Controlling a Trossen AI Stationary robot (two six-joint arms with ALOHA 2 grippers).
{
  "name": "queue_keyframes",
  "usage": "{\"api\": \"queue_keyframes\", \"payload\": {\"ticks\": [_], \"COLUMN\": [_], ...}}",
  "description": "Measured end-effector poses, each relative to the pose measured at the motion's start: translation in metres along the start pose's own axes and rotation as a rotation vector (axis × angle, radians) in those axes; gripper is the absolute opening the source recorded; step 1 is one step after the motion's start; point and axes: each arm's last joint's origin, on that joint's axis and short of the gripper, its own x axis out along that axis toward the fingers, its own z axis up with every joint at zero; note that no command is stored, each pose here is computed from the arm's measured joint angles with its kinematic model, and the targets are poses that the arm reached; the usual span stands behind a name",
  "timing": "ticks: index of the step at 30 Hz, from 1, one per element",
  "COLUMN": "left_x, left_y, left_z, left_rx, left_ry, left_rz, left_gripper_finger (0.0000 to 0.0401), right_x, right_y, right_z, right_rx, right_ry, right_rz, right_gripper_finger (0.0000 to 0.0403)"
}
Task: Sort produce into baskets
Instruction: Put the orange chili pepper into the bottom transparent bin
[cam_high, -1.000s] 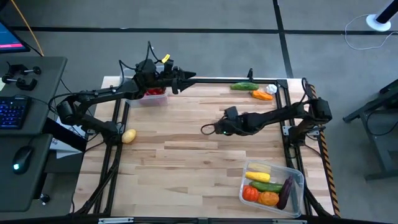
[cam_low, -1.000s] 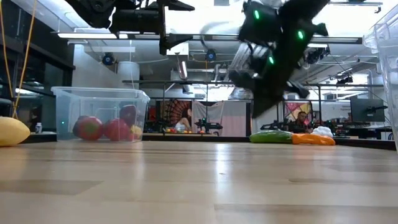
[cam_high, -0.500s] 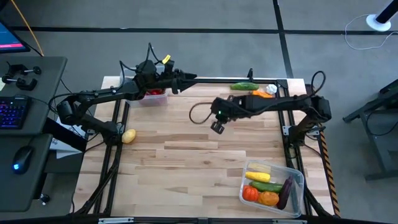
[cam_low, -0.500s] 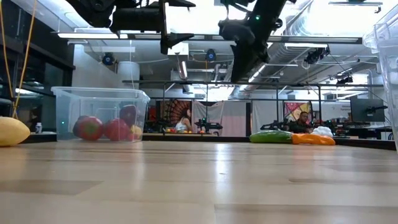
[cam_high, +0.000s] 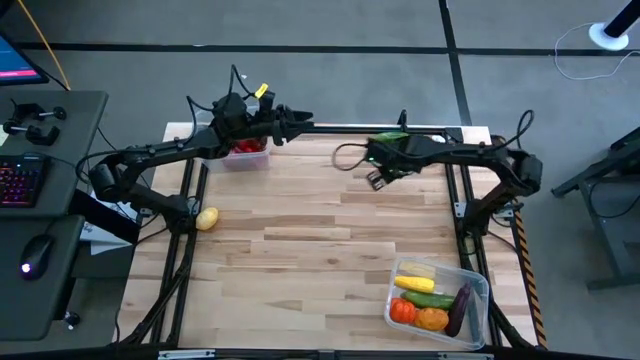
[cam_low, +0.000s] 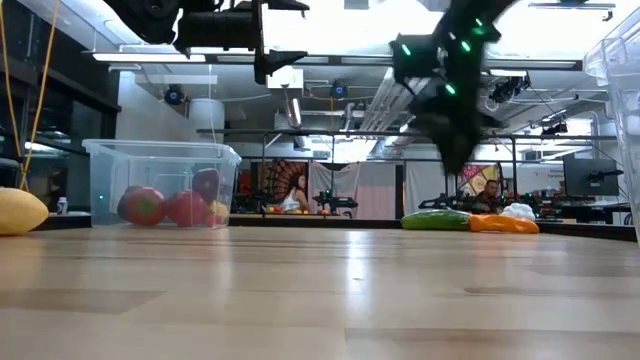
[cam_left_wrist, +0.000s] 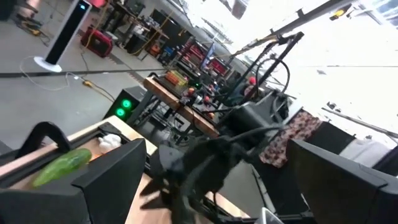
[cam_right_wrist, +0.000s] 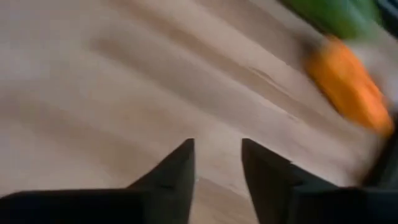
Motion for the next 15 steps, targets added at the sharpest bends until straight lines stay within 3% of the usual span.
{"api": "queue_keyframes", "payload": {"ticks": [3, 6, 12, 15], "left_x": [-0.003, -0.007, -0.015, -0.018], "left_y": [0.005, 0.012, 0.024, 0.028], "left_z": [0.004, 0.009, 0.019, 0.023], "left_rx": [-0.002, 0.001, 0.007, 0.020], "left_ry": [-0.010, -0.027, -0.061, -0.076], "left_rz": [0.014, 0.037, 0.080, 0.095], "left_gripper_finger": [0.0374, 0.0374, 0.0374, 0.0374], "right_x": [0.018, 0.029, 0.036, 0.043], "right_y": [-0.023, -0.039, -0.065, -0.084], "right_z": [-0.018, -0.025, -0.005, 0.004], "right_rx": [0.206, 0.340, 0.427, 0.592], "right_ry": [0.025, 0.053, 0.022, 0.034], "right_rz": [-0.107, -0.129, -0.139, -0.166], "right_gripper_finger": [0.0163, 0.0207, 0.0259, 0.0265]}}
